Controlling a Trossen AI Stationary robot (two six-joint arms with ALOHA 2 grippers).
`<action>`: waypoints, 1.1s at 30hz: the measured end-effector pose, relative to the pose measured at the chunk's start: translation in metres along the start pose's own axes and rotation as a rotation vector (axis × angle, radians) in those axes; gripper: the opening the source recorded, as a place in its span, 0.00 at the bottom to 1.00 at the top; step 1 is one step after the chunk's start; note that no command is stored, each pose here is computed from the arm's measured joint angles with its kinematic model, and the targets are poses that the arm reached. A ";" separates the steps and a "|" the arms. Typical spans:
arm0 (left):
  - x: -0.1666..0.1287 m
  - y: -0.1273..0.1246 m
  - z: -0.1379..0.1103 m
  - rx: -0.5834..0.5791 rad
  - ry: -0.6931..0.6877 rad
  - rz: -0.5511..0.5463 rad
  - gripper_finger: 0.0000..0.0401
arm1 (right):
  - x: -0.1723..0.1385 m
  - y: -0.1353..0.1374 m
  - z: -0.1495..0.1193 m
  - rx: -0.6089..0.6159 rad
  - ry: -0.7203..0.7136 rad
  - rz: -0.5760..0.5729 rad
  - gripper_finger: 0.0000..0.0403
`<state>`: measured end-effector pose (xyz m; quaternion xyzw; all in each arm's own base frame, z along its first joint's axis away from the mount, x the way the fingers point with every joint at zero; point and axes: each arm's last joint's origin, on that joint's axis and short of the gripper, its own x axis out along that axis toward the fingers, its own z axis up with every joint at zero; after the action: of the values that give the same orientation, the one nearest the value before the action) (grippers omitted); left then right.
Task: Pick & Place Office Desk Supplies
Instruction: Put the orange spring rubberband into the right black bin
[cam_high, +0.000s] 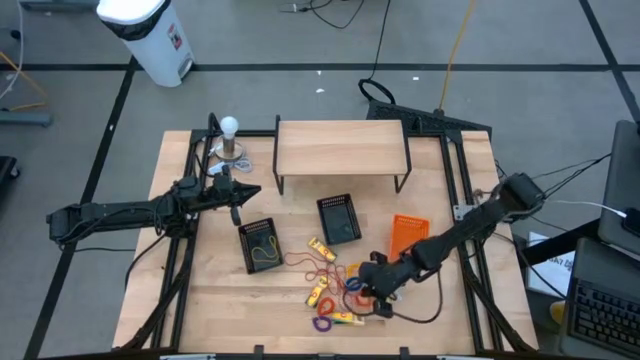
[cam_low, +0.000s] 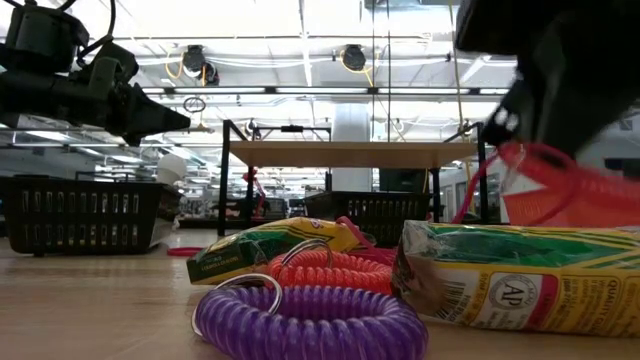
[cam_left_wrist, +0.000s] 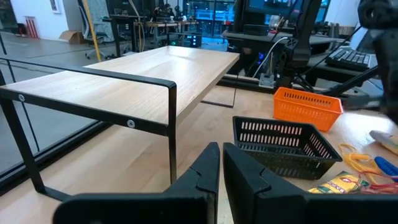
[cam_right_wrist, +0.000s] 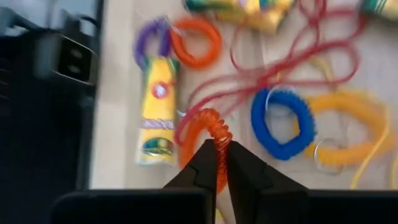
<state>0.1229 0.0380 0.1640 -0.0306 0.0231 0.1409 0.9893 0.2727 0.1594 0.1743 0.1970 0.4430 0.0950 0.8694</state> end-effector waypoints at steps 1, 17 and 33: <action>0.000 0.000 0.000 0.000 0.000 0.000 0.06 | -0.007 0.002 0.004 -0.013 -0.028 0.007 0.02; 0.000 0.000 0.001 0.060 -0.006 0.000 0.06 | -0.074 -0.022 0.007 -0.124 0.031 -0.191 0.02; 0.000 0.003 0.001 0.110 -0.007 0.104 0.06 | -0.082 -0.013 0.027 -0.434 -0.049 -0.291 0.02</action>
<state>0.1219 0.0409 0.1647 0.0258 0.0289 0.1906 0.9809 0.2460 0.1129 0.2431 -0.0577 0.4147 0.0569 0.9063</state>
